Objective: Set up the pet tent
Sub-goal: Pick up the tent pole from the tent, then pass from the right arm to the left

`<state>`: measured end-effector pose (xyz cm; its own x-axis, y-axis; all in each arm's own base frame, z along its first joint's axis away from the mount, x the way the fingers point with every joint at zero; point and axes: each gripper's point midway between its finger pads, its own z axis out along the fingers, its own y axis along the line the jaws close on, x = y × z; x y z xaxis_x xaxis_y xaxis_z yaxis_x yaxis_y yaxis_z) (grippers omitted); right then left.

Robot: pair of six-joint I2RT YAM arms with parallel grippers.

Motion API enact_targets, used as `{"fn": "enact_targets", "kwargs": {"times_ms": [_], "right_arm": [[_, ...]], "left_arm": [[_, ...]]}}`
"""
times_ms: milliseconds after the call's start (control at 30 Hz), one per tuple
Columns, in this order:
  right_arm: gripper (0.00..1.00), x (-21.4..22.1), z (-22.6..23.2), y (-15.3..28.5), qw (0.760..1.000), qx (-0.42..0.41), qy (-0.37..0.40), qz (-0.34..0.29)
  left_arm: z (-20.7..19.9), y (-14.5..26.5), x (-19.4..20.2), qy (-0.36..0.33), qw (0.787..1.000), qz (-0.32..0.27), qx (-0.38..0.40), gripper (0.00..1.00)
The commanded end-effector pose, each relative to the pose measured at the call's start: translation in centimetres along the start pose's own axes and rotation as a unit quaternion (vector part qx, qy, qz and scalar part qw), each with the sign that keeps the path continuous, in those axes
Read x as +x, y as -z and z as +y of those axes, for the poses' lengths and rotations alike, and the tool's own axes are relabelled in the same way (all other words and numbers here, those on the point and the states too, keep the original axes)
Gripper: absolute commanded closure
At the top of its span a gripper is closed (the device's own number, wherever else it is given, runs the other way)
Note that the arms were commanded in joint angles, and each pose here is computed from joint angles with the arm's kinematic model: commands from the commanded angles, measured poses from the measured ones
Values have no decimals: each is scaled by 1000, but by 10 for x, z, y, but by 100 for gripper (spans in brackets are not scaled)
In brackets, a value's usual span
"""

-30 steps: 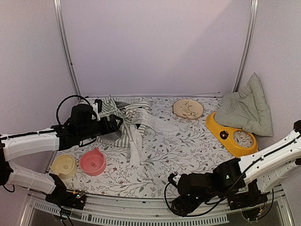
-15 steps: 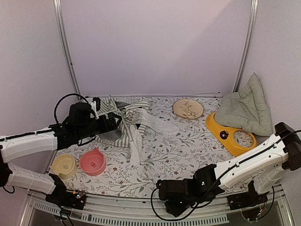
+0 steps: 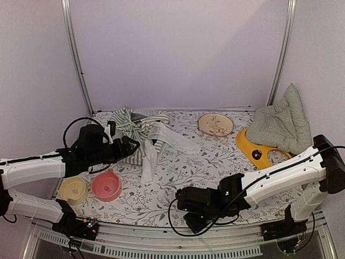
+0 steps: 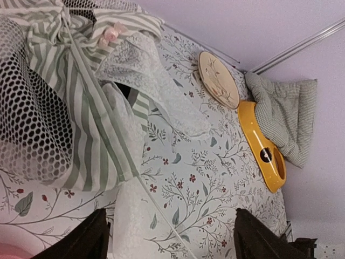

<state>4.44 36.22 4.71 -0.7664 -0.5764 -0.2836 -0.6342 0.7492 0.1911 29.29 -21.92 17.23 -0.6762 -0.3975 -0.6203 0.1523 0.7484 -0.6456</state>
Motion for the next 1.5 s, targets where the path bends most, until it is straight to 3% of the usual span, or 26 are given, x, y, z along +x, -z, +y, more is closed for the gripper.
{"fn": "enact_targets", "kwargs": {"times_ms": [0, 233, 433, 567, 667, 767, 967, 1067, 1333, 1467], "right_arm": [[100, -52, -3, 23, 997, 12, 14, -76], [100, -95, -13, 38, 990, 37, 33, -129], [100, -124, -11, 49, 985, 34, 47, -162], [100, -131, -11, 48, 984, 37, 57, -166], [100, -134, -12, 48, 984, 34, 57, -165], [91, -134, -12, 50, 985, 26, 60, -161], [51, -111, -7, 54, 989, -26, 81, -125], [40, -88, -8, 48, 992, -43, 86, -83], [37, -33, 16, 34, 990, -112, 81, 10], [45, -18, 23, 17, 990, -112, 77, 40]], "left_arm": [[-14, -9, 39, 41, 996, 64, 46, 22], [-41, -29, 83, 35, 991, 115, 61, 29], [-67, -47, 90, 27, 989, 122, 75, 36], [-79, -53, 88, 26, 989, 120, 82, 61], [-80, -56, 87, 26, 989, 120, 79, 100], [-80, -54, 85, 20, 990, 115, 82, 100], [-78, -48, 73, 24, 990, 104, 90, 100], [-77, -48, 71, 25, 990, 103, 90, 100], [-73, -49, 67, 60, 990, 89, 92, 100], [-74, -50, 60, 74, 989, 81, 98, 100]]}}
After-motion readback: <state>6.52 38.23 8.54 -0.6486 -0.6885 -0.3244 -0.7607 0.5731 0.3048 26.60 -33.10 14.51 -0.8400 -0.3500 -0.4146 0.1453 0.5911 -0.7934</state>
